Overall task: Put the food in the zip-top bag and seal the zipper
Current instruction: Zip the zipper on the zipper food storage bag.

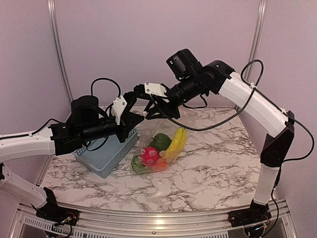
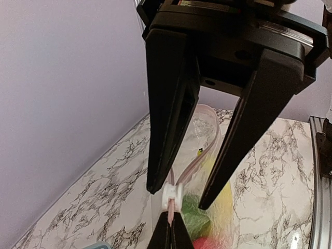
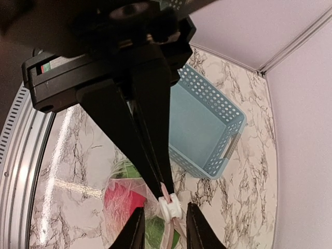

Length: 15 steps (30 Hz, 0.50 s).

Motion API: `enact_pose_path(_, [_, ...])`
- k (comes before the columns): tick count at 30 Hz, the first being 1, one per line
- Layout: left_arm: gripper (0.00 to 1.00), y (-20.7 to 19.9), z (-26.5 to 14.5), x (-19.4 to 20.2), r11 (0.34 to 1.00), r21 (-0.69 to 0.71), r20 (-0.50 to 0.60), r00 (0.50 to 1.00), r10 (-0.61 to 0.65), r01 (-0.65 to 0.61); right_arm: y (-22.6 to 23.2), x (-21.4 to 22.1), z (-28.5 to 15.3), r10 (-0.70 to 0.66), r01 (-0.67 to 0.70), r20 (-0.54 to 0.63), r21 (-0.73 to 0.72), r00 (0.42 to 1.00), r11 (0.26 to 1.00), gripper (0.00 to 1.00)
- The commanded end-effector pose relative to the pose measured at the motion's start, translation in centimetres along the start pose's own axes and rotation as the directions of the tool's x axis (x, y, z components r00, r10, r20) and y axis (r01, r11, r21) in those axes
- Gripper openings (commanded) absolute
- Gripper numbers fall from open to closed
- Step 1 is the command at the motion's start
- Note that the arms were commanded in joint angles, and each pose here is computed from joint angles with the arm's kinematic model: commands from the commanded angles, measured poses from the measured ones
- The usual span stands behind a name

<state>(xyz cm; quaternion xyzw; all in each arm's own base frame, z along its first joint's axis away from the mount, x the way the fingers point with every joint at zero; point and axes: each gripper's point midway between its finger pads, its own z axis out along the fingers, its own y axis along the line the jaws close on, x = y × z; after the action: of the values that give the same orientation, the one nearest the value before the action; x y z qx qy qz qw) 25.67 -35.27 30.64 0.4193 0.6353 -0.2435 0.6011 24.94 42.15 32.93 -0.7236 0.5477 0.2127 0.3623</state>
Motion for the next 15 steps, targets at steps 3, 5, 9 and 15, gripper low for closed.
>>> enact_pose_path(3, [0.0,0.27,0.01,-0.68,1.0,-0.01,0.028,1.0,-0.001,0.001,0.06,-0.3,-0.09,0.011,-0.011,0.005,0.002,1.0,1.0,0.22])
enact_pose_path(5, [0.0,0.3,-0.01,-0.78,1.0,-0.011,0.032,0.999,-0.002,0.003,0.12,-0.29,-0.05,0.013,-0.013,0.005,0.0,1.0,1.0,0.21])
enact_pose_path(9, [0.0,0.3,0.03,-0.88,1.0,-0.01,0.036,0.999,-0.001,0.001,-0.18,-0.35,0.17,0.019,-0.019,0.01,0.006,1.0,1.0,0.21])
enact_pose_path(15, [0.0,0.27,0.15,-0.6,1.0,-0.011,0.027,1.0,0.002,-0.002,-0.5,-0.56,0.38,0.021,-0.021,0.015,0.01,1.0,1.0,0.09])
